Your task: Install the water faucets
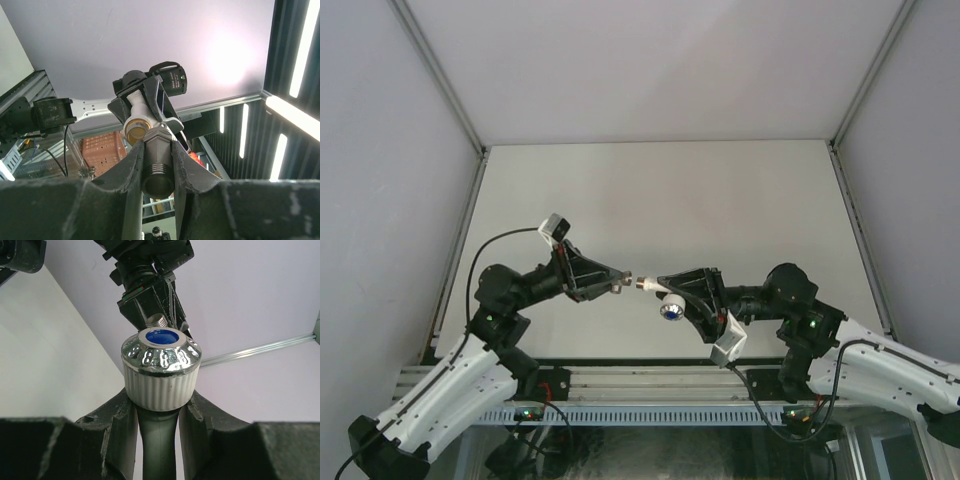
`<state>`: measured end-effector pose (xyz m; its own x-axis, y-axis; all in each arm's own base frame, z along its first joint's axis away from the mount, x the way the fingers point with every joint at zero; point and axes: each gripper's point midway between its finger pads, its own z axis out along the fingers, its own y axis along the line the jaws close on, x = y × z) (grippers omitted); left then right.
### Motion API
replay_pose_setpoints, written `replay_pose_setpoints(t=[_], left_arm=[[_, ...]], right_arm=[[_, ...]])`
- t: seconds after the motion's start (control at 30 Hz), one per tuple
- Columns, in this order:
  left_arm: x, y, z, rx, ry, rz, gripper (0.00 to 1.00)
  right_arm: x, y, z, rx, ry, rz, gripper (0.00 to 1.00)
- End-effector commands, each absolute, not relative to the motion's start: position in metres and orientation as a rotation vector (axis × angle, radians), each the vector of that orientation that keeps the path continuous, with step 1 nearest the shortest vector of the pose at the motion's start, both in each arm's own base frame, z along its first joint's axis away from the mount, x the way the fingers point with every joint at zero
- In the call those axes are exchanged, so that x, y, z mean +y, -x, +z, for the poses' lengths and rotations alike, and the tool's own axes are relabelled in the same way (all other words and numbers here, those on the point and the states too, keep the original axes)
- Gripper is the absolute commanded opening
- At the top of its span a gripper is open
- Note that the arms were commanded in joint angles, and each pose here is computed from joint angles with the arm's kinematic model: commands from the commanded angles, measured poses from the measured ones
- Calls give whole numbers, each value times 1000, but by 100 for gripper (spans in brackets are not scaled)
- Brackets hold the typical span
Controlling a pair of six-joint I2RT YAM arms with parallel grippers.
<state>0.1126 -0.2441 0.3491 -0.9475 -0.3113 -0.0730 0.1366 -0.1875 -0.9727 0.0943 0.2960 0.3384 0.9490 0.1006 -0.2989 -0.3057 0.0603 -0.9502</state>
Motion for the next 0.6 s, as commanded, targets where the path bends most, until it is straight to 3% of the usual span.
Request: replay_pose_setpoints(t=[0.0,0.57], left_arm=[[-243,-109,358,1767,164,-2221,0],[-247,-110,356,1801,142,-2209,0]], right_arm=[[292,-86,384,74,1380,278,0],[297,-88,387,65,1369,277,0]])
